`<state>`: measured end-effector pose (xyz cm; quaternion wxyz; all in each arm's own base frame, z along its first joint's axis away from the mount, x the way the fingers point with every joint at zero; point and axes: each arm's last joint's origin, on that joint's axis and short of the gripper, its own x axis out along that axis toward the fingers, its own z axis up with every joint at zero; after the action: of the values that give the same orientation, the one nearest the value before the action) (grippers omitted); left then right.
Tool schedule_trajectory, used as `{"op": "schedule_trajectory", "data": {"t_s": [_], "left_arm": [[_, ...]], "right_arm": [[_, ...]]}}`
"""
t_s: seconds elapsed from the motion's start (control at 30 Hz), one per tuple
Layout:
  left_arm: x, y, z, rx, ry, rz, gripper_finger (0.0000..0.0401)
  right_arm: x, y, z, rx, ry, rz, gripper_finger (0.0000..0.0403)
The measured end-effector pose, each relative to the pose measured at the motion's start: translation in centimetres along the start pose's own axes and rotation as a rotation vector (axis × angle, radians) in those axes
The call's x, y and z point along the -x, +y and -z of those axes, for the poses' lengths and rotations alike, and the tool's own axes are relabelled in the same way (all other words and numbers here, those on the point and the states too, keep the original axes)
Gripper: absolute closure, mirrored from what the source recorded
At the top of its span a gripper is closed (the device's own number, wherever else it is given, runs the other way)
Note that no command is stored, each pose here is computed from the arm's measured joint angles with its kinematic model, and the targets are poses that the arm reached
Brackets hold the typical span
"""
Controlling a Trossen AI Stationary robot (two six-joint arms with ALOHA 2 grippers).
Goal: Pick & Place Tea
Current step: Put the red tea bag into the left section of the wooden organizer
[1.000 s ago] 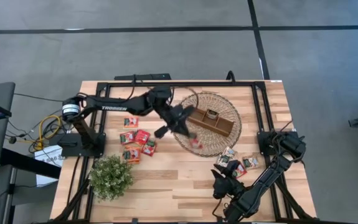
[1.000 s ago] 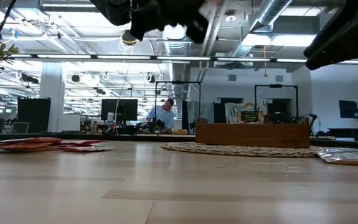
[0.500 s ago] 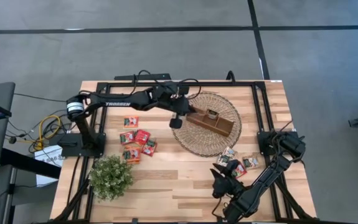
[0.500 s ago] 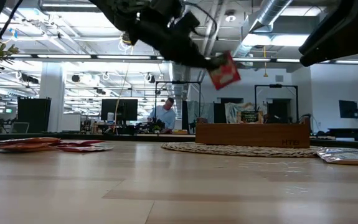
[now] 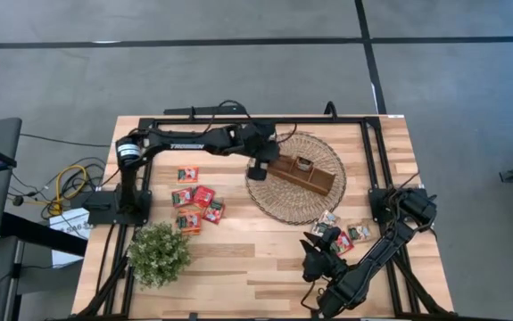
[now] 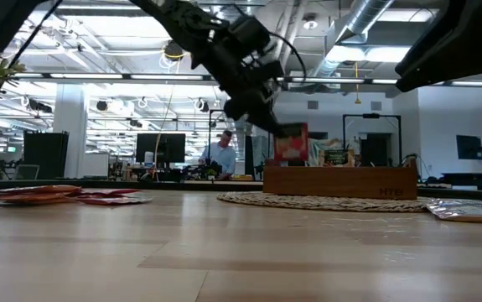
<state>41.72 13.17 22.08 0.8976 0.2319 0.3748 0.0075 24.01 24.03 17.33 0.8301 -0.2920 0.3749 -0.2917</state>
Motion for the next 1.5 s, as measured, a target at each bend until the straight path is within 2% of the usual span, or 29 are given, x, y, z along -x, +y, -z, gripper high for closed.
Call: {"op": "schedule_trajectory", "data": {"t_s": [0.2,0.4,0.67,0.83,1.03,1.2,1.37,1.43,1.5], "left_arm": [[-2.2,-0.2,0.5,-0.001,0.024,0.005,0.0401],[-2.1,0.0,0.5,-0.008,0.043,-0.045,0.0401],[-2.1,0.0,0.5,-0.002,0.043,-0.034,0.0399],[-2.1,0.0,0.5,0.0,0.043,-0.034,0.0376],[-2.1,0.0,0.5,0.007,0.038,-0.044,0.0326],[-2.0,0.8,-0.1,0.008,0.029,-0.192,0.0295],[-1.8,1.6,-0.7,0.018,-0.003,-0.328,0.0293],[-1.7,1.6,-0.9,0.018,0.006,-0.355,0.0297],[-1.4,1.3,-1.1,0.011,0.016,-0.336,0.0301]], "right_arm": [[0.0,0.1,0.0,-0.002,-0.001,-0.004,0.0287],[0.0,0.1,0.0,-0.002,0.001,-0.006,0.0287],[0.1,0.2,0.0,-0.008,0.001,-0.013,0.0287],[0.1,0.2,0.0,-0.009,0.001,-0.014,0.0287],[0.1,0.2,0.0,-0.01,0.001,-0.014,0.0287],[0.1,0.2,0.0,-0.011,0.001,-0.015,0.0287],[0.1,0.2,0.0,-0.011,0.001,-0.015,0.0287],[0.1,0.2,0.0,-0.012,0.003,-0.016,0.0287],[0.1,0.2,0.0,-0.012,0.009,-0.02,0.0287]]}}
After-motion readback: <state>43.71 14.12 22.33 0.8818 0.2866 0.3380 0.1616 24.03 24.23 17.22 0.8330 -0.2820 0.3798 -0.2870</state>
